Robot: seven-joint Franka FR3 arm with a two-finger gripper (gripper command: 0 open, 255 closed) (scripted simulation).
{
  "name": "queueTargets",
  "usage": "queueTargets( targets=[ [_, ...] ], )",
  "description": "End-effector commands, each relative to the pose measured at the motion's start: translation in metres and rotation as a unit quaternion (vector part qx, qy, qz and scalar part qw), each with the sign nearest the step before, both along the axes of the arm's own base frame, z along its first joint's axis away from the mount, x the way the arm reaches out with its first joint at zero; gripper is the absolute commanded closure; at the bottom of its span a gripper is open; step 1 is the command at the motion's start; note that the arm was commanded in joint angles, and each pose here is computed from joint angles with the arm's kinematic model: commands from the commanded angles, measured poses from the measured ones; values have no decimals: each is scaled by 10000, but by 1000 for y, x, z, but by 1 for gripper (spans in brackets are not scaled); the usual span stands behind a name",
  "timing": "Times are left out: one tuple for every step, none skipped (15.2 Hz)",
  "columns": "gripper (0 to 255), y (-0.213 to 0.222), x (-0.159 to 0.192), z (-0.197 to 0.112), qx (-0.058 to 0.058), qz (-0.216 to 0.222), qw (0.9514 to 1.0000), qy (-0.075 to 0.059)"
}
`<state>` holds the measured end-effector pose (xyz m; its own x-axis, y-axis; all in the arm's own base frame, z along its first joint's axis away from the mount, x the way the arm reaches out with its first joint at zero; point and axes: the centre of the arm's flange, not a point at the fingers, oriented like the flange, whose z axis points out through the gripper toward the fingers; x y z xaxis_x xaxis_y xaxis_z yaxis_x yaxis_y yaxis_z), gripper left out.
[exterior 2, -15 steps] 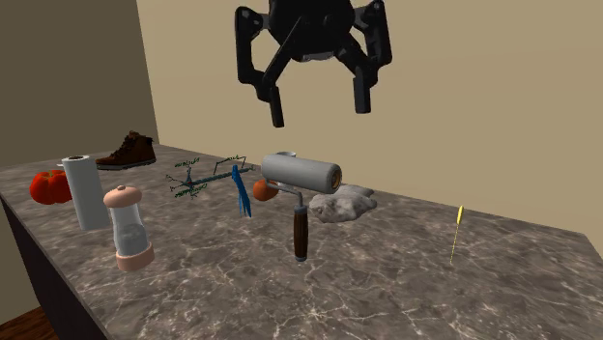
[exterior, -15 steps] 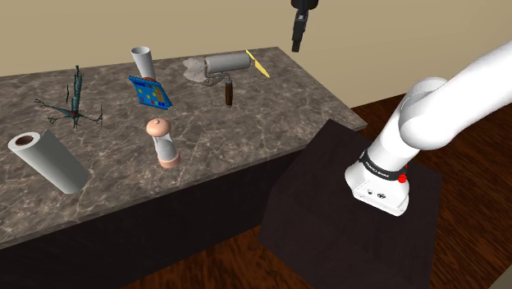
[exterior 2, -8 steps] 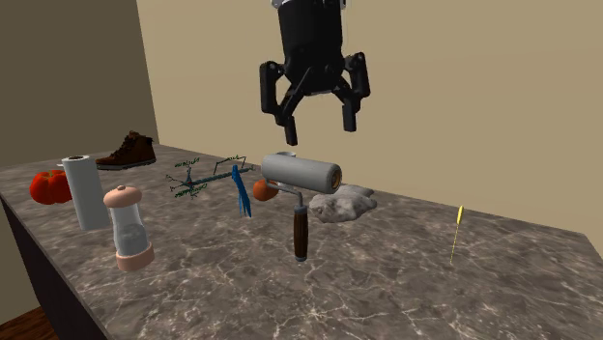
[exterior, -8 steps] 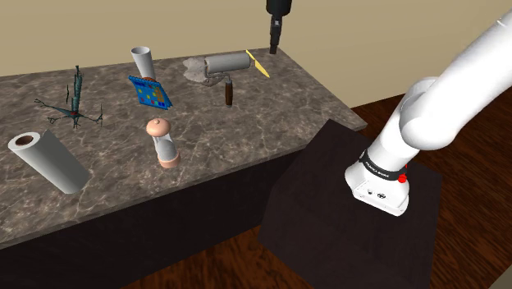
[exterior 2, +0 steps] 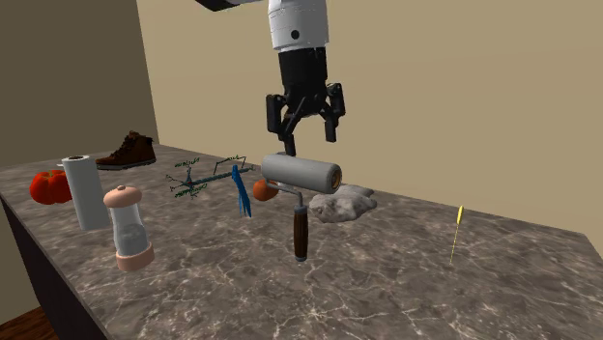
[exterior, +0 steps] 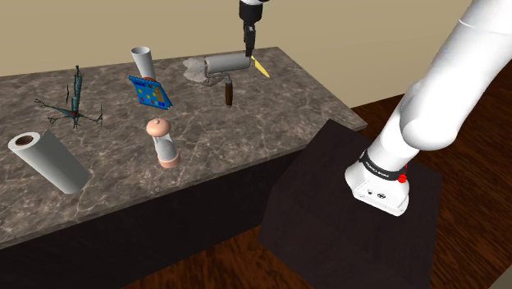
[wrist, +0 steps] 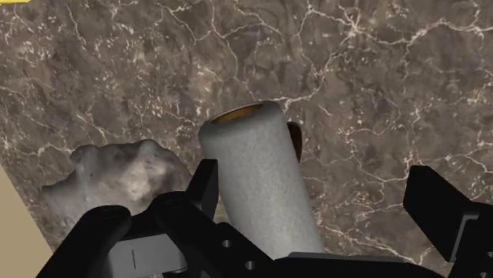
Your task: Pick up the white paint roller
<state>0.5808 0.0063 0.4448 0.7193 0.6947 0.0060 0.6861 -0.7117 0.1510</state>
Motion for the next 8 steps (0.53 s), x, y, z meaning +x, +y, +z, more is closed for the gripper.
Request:
queueTargets(
  targets=[
    [0,9,21,-12,8,249,9997,-46],
    [0,14,31,-16,12,369,9993,-66],
    [0,18,42,-20,16,489,9988,-87],
    [0,23,52,-25,20,608,9981,-108],
    [0,27,61,-28,23,710,9974,-126],
    [0,27,61,-33,23,710,9974,-126],
    [0,27,61,-39,23,710,9974,-126],
    [0,27,61,-44,23,710,9974,-126]
  ],
)
